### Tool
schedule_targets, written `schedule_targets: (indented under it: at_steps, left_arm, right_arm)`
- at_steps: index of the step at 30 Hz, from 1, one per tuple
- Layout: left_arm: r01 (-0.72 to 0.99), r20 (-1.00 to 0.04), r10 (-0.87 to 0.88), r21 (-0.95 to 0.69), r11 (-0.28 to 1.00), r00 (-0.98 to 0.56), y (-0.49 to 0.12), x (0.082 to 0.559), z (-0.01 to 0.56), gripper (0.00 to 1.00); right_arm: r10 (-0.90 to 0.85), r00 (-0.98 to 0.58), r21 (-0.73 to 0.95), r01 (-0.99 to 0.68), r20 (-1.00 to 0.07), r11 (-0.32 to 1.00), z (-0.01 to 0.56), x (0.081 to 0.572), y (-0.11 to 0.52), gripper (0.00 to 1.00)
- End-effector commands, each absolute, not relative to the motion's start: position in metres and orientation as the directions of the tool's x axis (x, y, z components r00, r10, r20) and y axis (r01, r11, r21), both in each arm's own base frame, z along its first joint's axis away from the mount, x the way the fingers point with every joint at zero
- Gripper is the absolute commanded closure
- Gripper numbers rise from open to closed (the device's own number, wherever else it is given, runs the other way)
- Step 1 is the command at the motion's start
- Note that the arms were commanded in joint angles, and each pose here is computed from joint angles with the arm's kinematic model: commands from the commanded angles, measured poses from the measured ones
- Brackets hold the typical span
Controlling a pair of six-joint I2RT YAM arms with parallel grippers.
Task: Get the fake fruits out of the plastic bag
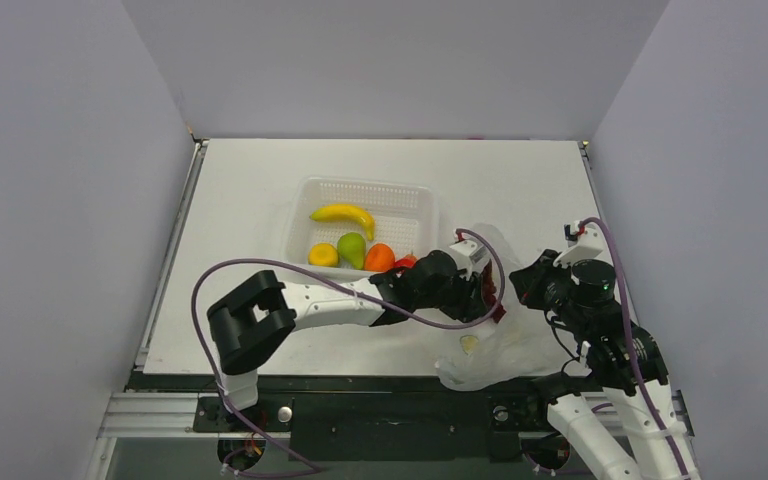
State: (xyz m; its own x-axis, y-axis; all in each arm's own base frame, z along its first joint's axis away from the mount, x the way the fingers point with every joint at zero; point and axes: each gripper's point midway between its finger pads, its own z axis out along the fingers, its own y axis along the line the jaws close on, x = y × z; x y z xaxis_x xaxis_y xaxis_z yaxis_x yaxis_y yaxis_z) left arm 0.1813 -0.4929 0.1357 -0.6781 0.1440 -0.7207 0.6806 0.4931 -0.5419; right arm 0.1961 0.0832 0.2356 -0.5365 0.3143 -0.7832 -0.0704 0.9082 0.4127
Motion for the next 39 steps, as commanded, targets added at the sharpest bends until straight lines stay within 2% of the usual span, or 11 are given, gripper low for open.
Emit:
schedule_targets:
  at_steps: [1,6,9,13,18,25,29,33,34,36,39]
  left_arm:
    - [0.659,-0.724,0.109,-0.540,0.524,-0.681,-0.512,0.196,0.131,0.68]
    - [0.607,-0.737,0.065,-0.499,0.619,-0.673,-0.512,0.218,0.113,0.58]
    - [0.581,-0.759,0.042,-0.461,0.671,-0.650,-0.511,0.230,0.108,0.43]
    - [0.551,-0.812,0.011,-0.386,0.740,-0.584,-0.512,0.243,0.109,0.31]
    - [0.544,-0.838,0.019,-0.337,0.768,-0.545,-0.525,0.252,0.101,0.28]
    - [0.505,-0.815,0.103,-0.248,0.827,-0.570,-0.528,0.264,0.038,0.29]
    - [0.513,-0.790,0.141,-0.240,0.824,-0.596,-0.527,0.264,0.021,0.37]
    - [0.539,-0.771,0.145,-0.284,0.793,-0.620,-0.530,0.261,0.028,0.63]
    - [0.548,-0.770,0.141,-0.300,0.781,-0.622,-0.532,0.259,0.036,0.72]
    - [0.564,-0.772,0.134,-0.322,0.761,-0.621,-0.533,0.257,0.052,0.82]
    - [0.593,-0.778,0.127,-0.351,0.724,-0.615,-0.535,0.251,0.075,0.89]
  right_arm:
    - [0.310,-0.491,0.404,-0.096,-0.814,0.910,0.252,0.201,0.083,1.00]
    - [0.306,-0.489,0.401,-0.099,-0.817,0.911,0.252,0.201,0.082,1.00]
    - [0.309,-0.482,0.401,-0.098,-0.820,0.911,0.253,0.200,0.081,1.00]
    - [0.308,-0.488,0.401,-0.096,-0.817,0.911,0.250,0.199,0.081,1.00]
    - [0.309,-0.495,0.403,-0.094,-0.812,0.910,0.248,0.200,0.082,1.00]
    - [0.304,-0.503,0.399,-0.090,-0.809,0.913,0.243,0.199,0.082,1.00]
    - [0.306,-0.503,0.399,-0.086,-0.809,0.913,0.241,0.199,0.081,1.00]
    - [0.304,-0.503,0.395,-0.083,-0.809,0.915,0.240,0.199,0.080,1.00]
    - [0.303,-0.503,0.393,-0.080,-0.809,0.916,0.239,0.199,0.080,1.00]
    - [0.298,-0.504,0.384,-0.073,-0.811,0.921,0.236,0.198,0.078,1.00]
    - [0.297,-0.509,0.374,-0.054,-0.808,0.926,0.229,0.199,0.075,1.00]
